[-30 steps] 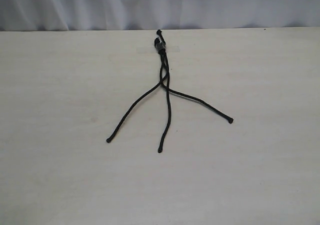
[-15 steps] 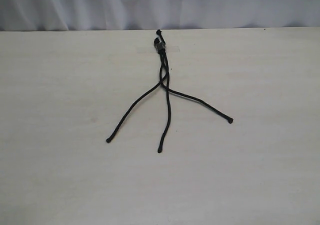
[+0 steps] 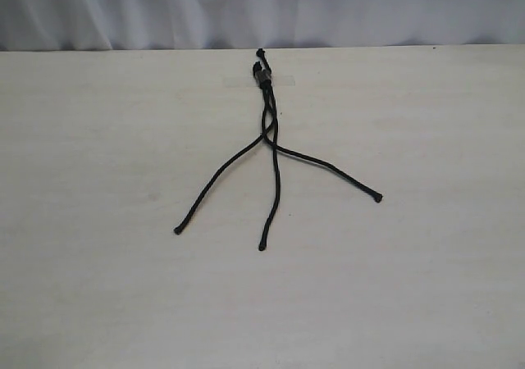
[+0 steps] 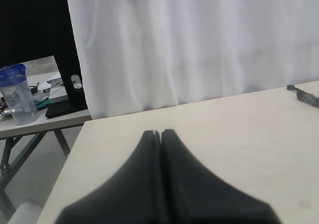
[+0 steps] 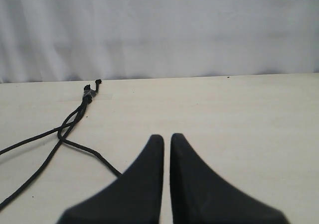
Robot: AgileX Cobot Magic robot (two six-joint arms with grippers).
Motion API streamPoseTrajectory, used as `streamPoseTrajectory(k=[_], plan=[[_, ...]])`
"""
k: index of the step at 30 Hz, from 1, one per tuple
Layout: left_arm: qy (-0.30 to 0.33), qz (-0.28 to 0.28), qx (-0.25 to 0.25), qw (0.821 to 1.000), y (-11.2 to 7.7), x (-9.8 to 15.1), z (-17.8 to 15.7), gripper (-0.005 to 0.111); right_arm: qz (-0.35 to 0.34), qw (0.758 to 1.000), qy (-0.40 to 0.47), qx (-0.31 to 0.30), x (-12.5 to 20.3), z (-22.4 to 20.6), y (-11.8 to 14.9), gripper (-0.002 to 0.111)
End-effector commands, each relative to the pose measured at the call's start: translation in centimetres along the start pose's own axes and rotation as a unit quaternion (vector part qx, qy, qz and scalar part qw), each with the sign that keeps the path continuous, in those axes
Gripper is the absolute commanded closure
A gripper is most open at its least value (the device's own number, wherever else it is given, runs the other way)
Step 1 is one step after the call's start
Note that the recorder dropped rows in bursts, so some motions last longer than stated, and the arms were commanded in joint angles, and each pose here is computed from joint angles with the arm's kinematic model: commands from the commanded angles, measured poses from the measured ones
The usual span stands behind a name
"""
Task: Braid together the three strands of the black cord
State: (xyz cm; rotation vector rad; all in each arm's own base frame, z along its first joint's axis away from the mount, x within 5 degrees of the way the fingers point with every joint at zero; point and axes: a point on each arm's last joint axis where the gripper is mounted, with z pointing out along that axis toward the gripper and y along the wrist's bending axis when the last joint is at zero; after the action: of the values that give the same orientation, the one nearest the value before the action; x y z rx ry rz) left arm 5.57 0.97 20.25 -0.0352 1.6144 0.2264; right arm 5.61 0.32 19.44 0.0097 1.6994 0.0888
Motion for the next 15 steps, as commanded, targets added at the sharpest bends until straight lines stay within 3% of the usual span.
streamPoseTrajectory(k=[1,15], plan=[[-0.003,-0.005,-0.001,1.0,0.0,0.03,-0.01,0.107,-0.003,1.0,-0.002,0.003,0.04,-0.03,-0.04,0.104],[-0.003,-0.005,-0.001,1.0,0.0,0.03,-0.01,0.107,-0.003,1.0,-0.002,0.003,0.04,-0.03,-0.04,0.104]])
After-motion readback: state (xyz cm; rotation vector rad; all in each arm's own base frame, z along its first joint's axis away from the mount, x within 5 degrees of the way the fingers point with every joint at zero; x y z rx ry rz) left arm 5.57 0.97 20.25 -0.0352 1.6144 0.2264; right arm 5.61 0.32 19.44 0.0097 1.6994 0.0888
